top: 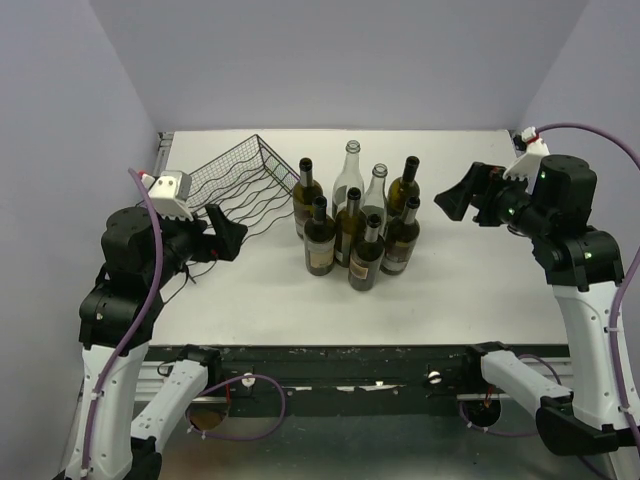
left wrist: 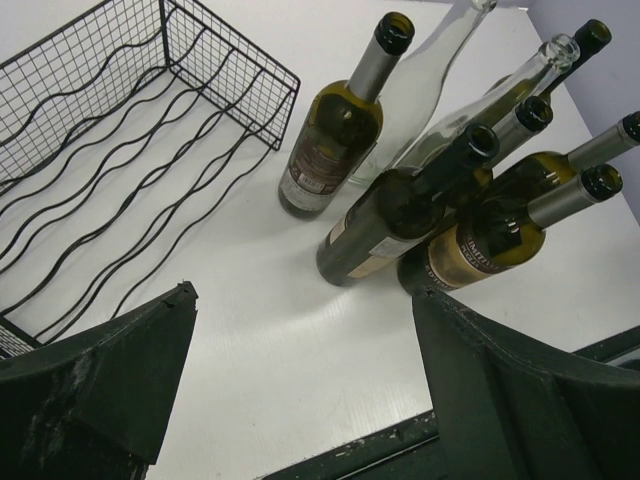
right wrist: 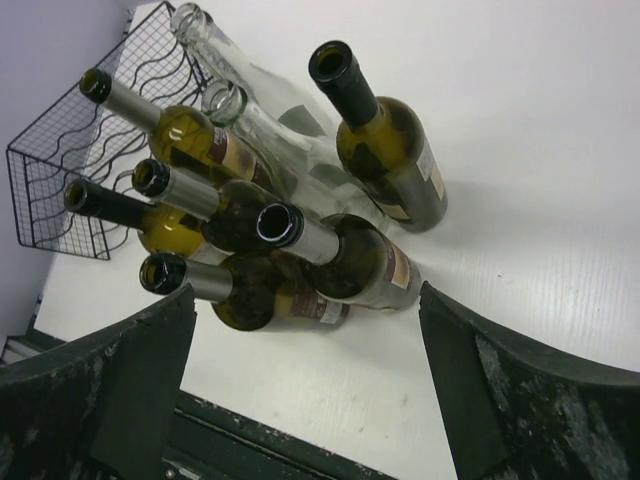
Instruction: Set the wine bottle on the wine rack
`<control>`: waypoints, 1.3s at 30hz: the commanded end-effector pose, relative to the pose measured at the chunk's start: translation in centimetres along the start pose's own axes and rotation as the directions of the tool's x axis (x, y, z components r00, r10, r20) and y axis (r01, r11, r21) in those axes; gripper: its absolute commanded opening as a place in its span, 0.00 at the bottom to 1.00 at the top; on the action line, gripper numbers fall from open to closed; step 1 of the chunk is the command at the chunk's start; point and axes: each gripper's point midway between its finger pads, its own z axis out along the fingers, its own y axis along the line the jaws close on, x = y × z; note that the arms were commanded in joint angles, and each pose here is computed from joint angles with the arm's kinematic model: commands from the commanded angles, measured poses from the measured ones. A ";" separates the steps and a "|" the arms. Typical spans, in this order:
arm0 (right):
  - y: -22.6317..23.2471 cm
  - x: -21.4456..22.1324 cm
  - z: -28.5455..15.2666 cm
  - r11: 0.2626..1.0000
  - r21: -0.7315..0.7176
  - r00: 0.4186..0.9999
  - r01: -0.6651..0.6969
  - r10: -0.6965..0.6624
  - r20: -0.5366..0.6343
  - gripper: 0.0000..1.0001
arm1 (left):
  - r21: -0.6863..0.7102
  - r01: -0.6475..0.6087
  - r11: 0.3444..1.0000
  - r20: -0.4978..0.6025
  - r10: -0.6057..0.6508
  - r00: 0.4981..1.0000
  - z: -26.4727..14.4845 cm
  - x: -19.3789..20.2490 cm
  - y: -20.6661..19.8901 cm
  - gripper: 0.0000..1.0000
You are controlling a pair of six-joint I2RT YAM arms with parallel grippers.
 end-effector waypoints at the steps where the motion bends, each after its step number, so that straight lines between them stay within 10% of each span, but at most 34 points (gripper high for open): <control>1: 0.1 2.7 -0.6 0.998 -0.042 0.994 0.043 -0.047 -0.097 1.00 | 0.068 -0.015 0.998 0.042 0.012 0.999 -0.5 0.1 -1.0 0.99; 13: 6.6 1.0 -3.3 0.936 -0.352 0.997 0.015 -0.041 -0.066 1.00 | 0.290 -0.094 0.952 0.032 0.089 0.996 -2.1 3.0 -4.2 0.99; 27: 7.7 -5.6 0.3 0.933 -0.345 0.995 0.101 -0.099 0.025 0.95 | 0.282 -0.077 0.956 0.033 0.070 0.997 -1.7 2.8 -4.1 0.99; 39: 17.5 -1.1 7.3 0.903 -0.339 0.954 0.262 -0.296 -0.051 0.97 | 0.224 -0.065 0.972 0.024 0.061 0.998 -1.1 2.7 -3.1 0.99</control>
